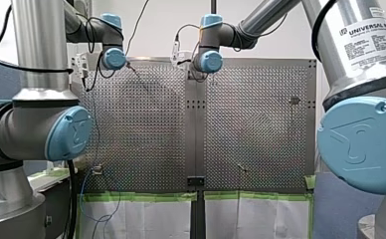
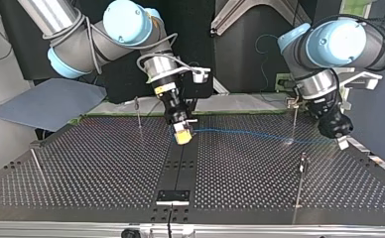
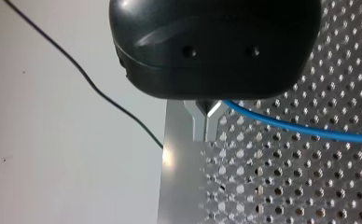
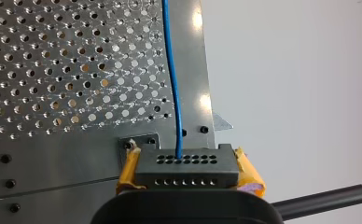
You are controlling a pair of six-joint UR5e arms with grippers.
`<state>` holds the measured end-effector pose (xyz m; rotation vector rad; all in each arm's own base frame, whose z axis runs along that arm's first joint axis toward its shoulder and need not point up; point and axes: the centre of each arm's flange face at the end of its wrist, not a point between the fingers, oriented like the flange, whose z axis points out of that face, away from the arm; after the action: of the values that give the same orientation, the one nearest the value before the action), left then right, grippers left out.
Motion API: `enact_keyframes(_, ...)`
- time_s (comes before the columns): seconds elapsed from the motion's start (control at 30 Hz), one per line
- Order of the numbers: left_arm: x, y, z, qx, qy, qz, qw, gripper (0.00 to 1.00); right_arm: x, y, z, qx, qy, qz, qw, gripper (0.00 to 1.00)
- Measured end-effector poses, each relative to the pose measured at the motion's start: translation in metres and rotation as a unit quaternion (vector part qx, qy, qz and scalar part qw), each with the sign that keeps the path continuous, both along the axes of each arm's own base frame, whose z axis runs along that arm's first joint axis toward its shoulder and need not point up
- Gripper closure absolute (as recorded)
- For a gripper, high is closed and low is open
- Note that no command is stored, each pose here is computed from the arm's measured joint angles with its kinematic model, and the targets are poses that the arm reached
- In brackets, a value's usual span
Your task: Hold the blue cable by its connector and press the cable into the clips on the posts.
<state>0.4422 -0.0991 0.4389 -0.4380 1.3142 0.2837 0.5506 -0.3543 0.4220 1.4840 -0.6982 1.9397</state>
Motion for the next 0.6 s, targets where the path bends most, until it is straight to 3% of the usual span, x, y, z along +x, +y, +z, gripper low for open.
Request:
enact_keyframes(0.27,0.025,0.022,0.001,-0.002,-0.004,-0.007,1.0,1.0,0.001,-0.002,-0.002,0.0,0.0,-0.001,1.0,1.0)
enact_keyframes(0.6,0.032,0.025,0.009,-0.002,-0.015,-0.029,0.9995,1.0,0.007,-0.009,-0.003,0.0,-0.002,-0.002,1.0,1.0)
